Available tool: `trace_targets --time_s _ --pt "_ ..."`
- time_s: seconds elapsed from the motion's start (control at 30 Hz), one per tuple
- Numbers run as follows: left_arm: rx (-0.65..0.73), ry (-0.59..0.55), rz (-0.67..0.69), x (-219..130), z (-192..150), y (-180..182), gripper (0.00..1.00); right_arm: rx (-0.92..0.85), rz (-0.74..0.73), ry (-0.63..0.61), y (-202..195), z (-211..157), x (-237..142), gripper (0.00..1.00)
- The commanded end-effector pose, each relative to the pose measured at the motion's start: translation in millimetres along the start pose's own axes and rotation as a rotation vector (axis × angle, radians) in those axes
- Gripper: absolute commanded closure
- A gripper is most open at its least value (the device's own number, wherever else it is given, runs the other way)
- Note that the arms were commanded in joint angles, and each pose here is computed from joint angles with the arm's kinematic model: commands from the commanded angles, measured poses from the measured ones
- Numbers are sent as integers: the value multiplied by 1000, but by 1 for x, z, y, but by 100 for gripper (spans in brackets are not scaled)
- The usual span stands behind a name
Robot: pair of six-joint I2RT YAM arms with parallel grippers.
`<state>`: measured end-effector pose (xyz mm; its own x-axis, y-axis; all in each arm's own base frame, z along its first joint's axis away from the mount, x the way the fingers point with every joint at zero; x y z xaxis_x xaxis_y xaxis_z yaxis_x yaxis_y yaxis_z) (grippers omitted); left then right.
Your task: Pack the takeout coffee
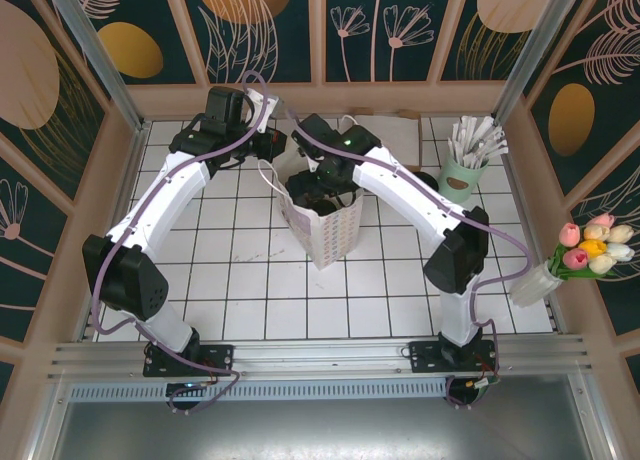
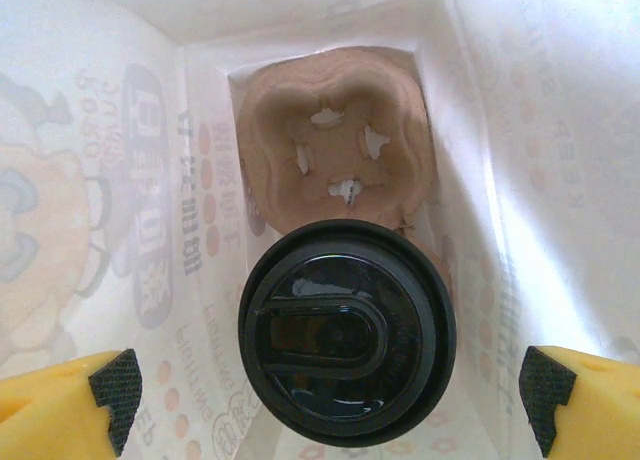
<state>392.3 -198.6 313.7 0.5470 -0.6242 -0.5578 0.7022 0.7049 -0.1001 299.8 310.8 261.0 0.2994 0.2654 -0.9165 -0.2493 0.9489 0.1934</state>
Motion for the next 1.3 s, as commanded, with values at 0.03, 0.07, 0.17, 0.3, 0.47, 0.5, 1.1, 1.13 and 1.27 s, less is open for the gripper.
trace_targets --time_s 0.03,0.07,0.17,0.3,0.47,0.5,1.1,1.13,1.27 --pt "12 -32 19 -12 9 -2 100 -15 25 -56 1 0 -36 1" --pt "11 -33 20 -12 9 -2 100 -15 27 -61 1 0 -38 1" --pt "10 -33 17 -12 9 -2 100 -13 34 -73 1 1 -43 1" --pt "11 -33 19 -13 9 -2 100 -14 52 -97 2 3 -51 1" --pt "10 -32 18 -12 9 -2 100 -16 65 -115 3 4 -58 1" --pt "10 -32 17 -12 9 -2 100 -16 66 -113 2 3 -59 1" --pt "1 -32 14 -9 11 -1 100 41 213 -289 -7 -13 -122 1" --pt "-3 -33 14 -9 11 -1 100 48 244 -310 -7 -14 -127 1" --pt "-17 -36 14 -8 12 0 100 139 293 -386 -15 -19 -145 1"
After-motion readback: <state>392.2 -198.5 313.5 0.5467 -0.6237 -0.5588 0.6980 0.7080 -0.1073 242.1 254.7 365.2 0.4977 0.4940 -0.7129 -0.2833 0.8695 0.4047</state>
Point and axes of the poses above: each hand's point on the last joint's axis, 136 mm out from that joint toward the fingers, its own x axis out along the fingers, its own y axis along the line the jaws close on, z = x × y, the point moved 5 cm from there along -x, back along the fingers, and after that the axes turned 13 degrees about x, right-handed, at the moved point
